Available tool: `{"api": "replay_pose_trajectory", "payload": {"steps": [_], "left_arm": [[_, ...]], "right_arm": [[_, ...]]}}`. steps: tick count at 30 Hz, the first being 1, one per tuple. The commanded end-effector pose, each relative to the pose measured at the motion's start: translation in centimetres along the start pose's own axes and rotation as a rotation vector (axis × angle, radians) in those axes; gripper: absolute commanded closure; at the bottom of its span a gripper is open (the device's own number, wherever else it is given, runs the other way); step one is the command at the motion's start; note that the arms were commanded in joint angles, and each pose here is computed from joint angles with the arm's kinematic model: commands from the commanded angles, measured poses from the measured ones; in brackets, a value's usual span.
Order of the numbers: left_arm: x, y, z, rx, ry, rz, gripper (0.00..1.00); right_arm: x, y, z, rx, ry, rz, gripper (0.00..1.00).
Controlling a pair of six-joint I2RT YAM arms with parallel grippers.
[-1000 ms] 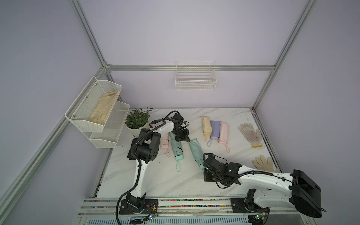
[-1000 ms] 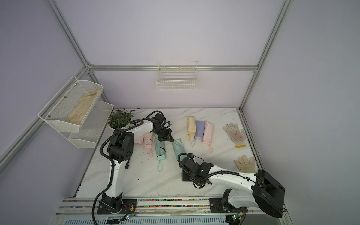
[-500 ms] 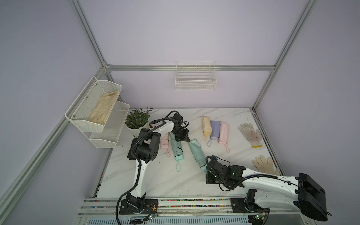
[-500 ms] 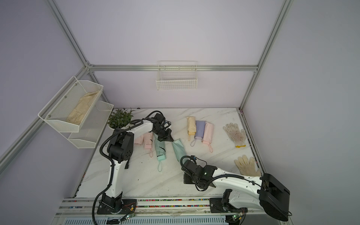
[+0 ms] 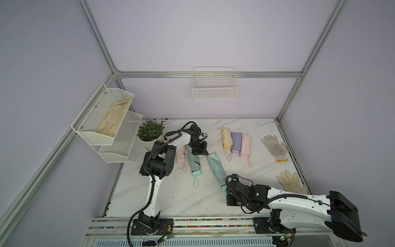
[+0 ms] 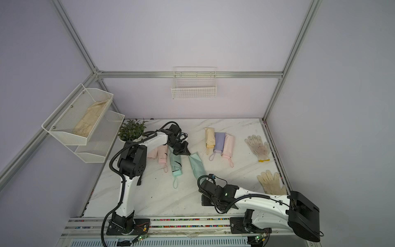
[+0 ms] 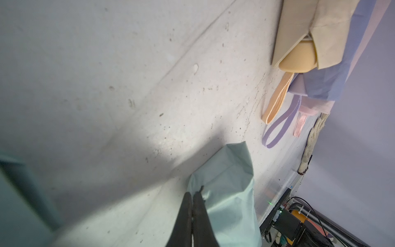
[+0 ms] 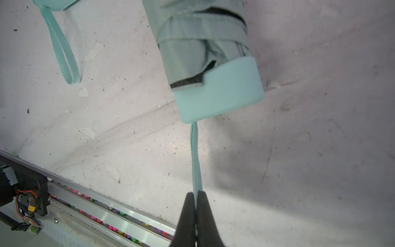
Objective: Take umbrellas out of sleeves
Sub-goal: Take out the umbrella from the umbrella sleeve.
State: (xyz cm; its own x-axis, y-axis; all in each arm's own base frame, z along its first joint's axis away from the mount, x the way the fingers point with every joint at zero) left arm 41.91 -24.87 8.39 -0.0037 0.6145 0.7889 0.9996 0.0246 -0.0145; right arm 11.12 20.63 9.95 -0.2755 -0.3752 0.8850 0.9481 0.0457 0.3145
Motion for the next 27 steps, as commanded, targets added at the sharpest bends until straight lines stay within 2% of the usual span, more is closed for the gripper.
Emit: {"api": "replay_pose_trajectory", "payload": {"steps": [1,5,14,17,20,22,23,27], "left_arm": [[4.0,0.9,-2.6,-0.078,-0.041,-0.102,1.0],[4.0,0.9,-2.6,-0.078,-0.043,-0.102,1.0],[4.0,0.9,-2.7,-0.078,-0.052,-0.1,1.0],[4.3,1.0,-2.9,-0.088,-0.054,-0.11,1.0],[4.9,1.5,-2.4,-0.122,0.01,-0.159,1.0],[5.8,1.9,-2.1,-0.15,0.074,-0.197,1.0],[6.4,2.0,-2.1,-0.165,0.103,-0.216,1.0],[8.0,2.4,-3.2,-0.205,0.118,-0.251,1.0]], "right_arm": [[0.9,0.0,0.6,-0.009,0.031,-0.031,1.0],[1.7,0.2,1.6,0.007,0.094,-0.066,1.0],[2.2,0.4,1.6,0.006,0.096,-0.09,1.0],[2.1,0.5,1.0,-0.011,0.062,-0.105,0.83],[2.4,0.6,1.1,-0.026,0.055,-0.111,0.78],[2.8,1.1,1.2,-0.02,0.05,-0.136,0.69],[3.1,1.4,1.3,-0.013,0.05,-0.149,0.68],[3.9,2.5,2.0,0.024,0.046,-0.204,0.59]]}}
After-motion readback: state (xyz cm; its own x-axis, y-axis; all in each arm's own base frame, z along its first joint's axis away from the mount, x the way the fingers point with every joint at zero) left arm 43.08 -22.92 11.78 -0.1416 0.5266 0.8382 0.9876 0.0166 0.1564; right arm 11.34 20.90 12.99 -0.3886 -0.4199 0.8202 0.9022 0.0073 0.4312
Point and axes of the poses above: each gripper's point midway between its finger pads, its own x axis back along the fingers, its own z axis along the line the jaws close on, y = z × x, the point moved 5 cm from there along x, back along the fingers, and after that the axes turned 6 degrees about x, right-handed, at the moved point
